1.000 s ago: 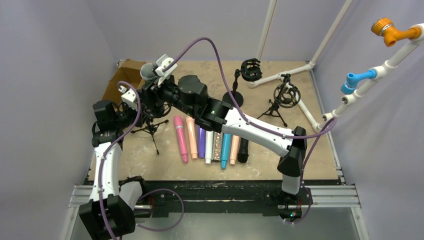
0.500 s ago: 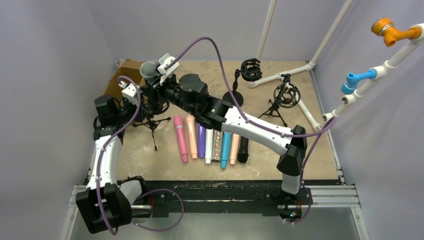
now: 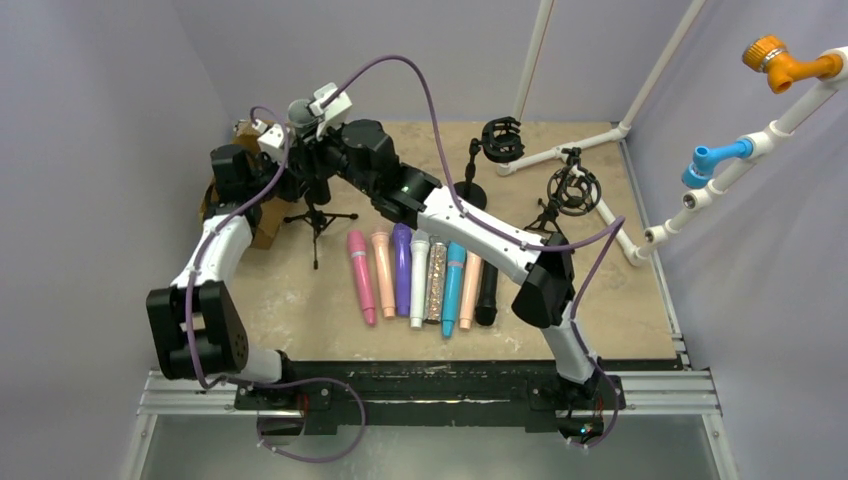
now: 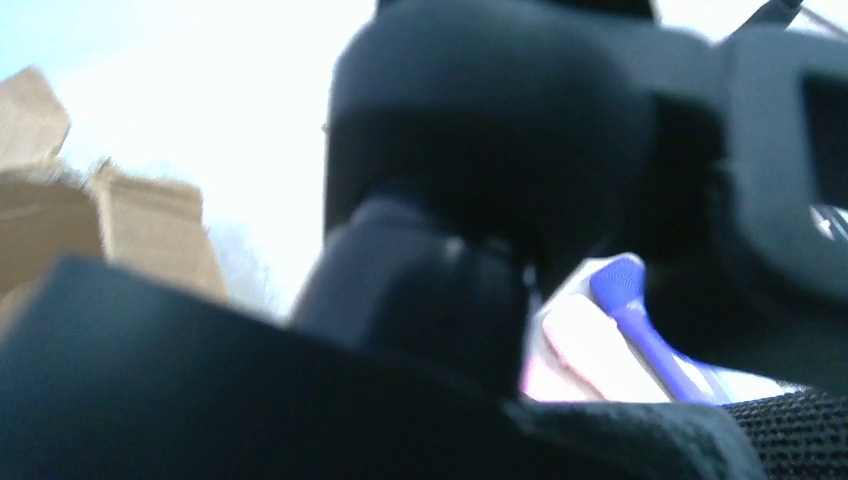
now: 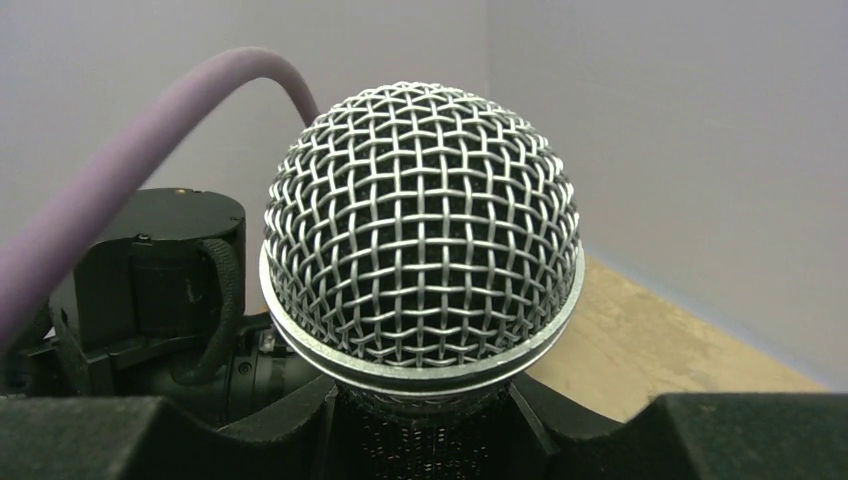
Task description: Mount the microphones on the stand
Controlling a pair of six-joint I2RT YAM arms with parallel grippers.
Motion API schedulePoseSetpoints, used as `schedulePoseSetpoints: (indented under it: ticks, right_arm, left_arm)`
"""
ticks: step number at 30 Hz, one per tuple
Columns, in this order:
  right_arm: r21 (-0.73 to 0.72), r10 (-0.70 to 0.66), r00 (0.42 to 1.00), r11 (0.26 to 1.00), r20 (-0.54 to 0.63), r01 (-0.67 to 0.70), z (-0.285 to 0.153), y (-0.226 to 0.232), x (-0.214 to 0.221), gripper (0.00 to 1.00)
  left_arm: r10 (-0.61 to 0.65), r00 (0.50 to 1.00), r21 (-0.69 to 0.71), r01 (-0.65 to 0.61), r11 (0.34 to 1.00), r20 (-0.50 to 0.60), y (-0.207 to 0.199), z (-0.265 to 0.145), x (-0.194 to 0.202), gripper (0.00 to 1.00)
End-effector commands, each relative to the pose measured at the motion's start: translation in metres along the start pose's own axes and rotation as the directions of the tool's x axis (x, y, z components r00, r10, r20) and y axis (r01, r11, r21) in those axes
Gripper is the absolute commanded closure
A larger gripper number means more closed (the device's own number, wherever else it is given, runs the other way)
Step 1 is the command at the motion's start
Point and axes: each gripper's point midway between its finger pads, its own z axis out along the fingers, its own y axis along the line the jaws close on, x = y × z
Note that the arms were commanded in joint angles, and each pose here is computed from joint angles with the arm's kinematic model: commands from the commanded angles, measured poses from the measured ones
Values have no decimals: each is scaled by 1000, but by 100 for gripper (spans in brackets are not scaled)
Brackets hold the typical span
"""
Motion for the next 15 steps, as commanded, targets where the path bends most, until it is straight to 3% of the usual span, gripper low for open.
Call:
schedulePoseSetpoints:
  ticks: [1,7,12,14,15]
  right_arm:
    - [55,31,999,998,15,-32,-3,-35,-17,86]
    - [126,11,998,992,68,-20,3,-75,-37,85]
    - [167,12,996,986,87,-27,14,-100,-40,84]
    - [169,17,995,985,95,-33,18,-104,-39,84]
    - [172,19,995,984,95,-35,21,-105,-37,84]
  left_arm:
    - [-2,998,68,-2,998,60,-9,38,-38,84]
    - [18,997,105,-25,994,75,-8,81,-54,83]
    - [6,997,133,-16,991,73,-7,112,-67,74]
    - [21,996,117,-31,993,81,-1,119,-75,67]
    - [25,997,130,-34,991,74,-10,127,-75,57]
